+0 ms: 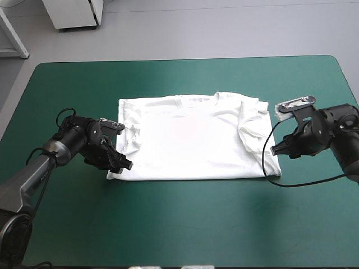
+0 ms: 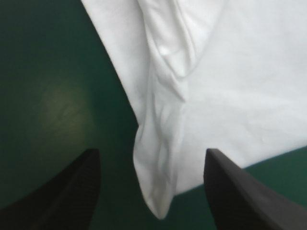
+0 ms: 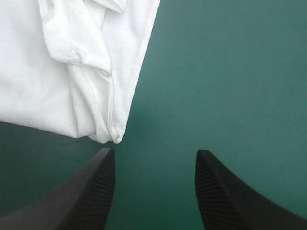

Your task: Fold the cloth

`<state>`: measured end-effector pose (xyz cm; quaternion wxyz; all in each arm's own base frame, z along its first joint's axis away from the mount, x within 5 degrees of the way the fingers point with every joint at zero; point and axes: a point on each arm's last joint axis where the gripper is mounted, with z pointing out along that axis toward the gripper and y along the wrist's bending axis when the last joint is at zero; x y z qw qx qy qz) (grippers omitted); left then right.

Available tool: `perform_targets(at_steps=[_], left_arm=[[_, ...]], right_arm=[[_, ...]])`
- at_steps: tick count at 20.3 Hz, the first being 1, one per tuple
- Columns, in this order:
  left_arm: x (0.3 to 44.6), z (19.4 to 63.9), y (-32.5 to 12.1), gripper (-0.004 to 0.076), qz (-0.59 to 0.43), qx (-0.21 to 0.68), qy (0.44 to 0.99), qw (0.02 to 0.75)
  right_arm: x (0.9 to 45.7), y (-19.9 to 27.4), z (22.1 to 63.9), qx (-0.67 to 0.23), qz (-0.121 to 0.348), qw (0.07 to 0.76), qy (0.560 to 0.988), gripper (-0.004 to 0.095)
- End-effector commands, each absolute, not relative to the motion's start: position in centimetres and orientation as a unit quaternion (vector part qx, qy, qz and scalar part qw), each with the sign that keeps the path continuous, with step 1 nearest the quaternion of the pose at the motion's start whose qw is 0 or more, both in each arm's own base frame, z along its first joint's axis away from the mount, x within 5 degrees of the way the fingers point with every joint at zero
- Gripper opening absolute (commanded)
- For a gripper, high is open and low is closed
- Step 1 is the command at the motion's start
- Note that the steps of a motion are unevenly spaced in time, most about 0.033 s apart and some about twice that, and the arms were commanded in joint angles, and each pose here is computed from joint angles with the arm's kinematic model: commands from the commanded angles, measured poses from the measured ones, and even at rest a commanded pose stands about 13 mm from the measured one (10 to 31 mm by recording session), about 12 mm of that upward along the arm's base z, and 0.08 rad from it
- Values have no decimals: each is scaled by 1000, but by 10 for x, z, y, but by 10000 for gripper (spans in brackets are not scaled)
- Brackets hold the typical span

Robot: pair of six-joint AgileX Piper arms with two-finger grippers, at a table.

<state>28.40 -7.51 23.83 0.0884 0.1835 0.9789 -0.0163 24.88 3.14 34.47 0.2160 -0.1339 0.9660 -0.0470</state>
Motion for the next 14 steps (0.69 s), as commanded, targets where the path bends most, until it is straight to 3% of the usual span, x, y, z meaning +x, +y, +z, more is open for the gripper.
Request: perform_targets(at_steps=[1, 6, 8, 11, 13, 14], left_arm=[[290, 243, -79, 463, -24, 178, 978, 106], [296, 224, -86, 459, -53, 172, 981, 77], [296, 218, -88, 419, -64, 175, 981, 61], [297, 212, -89, 214, -66, 177, 981, 48], [297, 212, -89, 12, -65, 188, 979, 50], [297, 212, -89, -7, -64, 192, 978, 49]], right_arm=[[253, 31, 353, -139, -52, 245, 958, 487], [260, 34, 344, -142, -46, 229, 962, 488], [261, 34, 342, -142, -46, 225, 963, 486], [265, 36, 336, -141, -38, 212, 966, 486], [269, 40, 330, -137, -19, 201, 970, 487], [272, 41, 326, -136, -14, 194, 971, 487]])
